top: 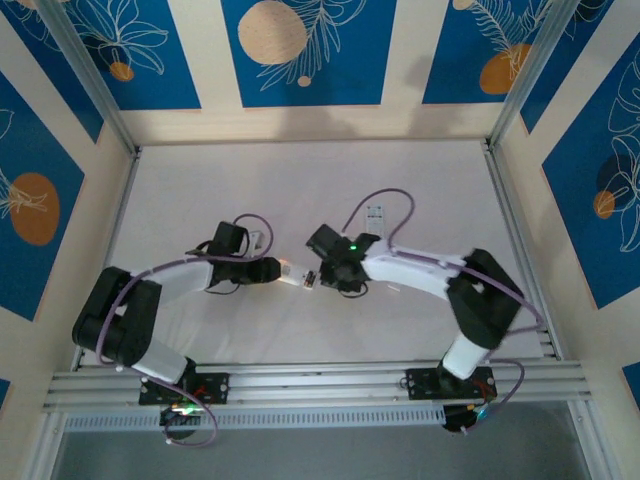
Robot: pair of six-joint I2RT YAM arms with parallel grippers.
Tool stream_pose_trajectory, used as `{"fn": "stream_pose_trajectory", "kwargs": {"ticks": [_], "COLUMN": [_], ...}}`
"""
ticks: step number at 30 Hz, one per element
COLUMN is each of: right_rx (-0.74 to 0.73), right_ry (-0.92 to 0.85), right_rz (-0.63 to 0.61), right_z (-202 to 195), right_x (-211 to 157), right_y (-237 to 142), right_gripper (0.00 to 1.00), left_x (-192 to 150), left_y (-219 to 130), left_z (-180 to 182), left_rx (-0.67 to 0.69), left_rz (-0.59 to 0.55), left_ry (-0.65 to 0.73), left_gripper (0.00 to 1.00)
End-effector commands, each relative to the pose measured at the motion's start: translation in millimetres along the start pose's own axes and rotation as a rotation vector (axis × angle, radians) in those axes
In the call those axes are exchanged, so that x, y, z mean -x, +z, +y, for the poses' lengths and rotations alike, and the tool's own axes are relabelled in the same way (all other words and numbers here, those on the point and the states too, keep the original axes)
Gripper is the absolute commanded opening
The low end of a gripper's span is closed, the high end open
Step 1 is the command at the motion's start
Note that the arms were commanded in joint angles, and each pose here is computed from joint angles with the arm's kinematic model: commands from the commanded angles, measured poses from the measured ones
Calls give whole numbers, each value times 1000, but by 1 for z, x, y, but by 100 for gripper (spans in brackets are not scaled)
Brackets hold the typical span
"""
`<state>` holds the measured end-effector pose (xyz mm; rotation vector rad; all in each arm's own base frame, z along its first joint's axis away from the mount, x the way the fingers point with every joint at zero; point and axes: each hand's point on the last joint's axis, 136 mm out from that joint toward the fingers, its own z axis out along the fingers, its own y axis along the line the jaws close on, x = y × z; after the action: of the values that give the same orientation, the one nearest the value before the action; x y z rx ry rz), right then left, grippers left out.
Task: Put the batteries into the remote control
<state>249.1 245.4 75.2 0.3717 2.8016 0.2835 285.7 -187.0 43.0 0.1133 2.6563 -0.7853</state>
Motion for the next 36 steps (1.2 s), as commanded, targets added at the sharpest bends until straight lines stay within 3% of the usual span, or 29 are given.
{"fn": "stream_pose_trajectory", "kwargs": {"ticks": [1,3,6,9,13,18,27,31,36], "right_rx": [-65,-68,-75,-33,-147,-149,-318,-342,-322], "right_ry": [27,38,23,47,144,194,103,119,117], "right_rz": [-104,-105,-116,-89,-35,73,219,226,226], "right_z": [-48,-71,-108,-135,-166,-160,-147,-154,-156], "right_x": [32,43,56,68,71,61,42,37,31], "right_y": [-21,-30,-42,-47,-52,-27,21,31,31], "right_gripper": [29,35,63,69,67,67,67,56,31], "left_x": [10,18,30,37,38,31,25,23,22], "left_y": [-22,-38,-68,-100,-137,-162,-157,-157,-155], "left_z": [-5,-12,-33,-62,-91,-96,-95,-92,-89], "left_rx": [38,47,5,-82,-158,-115,-130,-115,-105], "left_rz": [-56,-95,-175,-260,-349,-382,-350,-343,-333], "left_ry": [52,87,162,248,381,567,559,566,564], "left_gripper": [62,68,75,80,86,94,97,98,99]}}
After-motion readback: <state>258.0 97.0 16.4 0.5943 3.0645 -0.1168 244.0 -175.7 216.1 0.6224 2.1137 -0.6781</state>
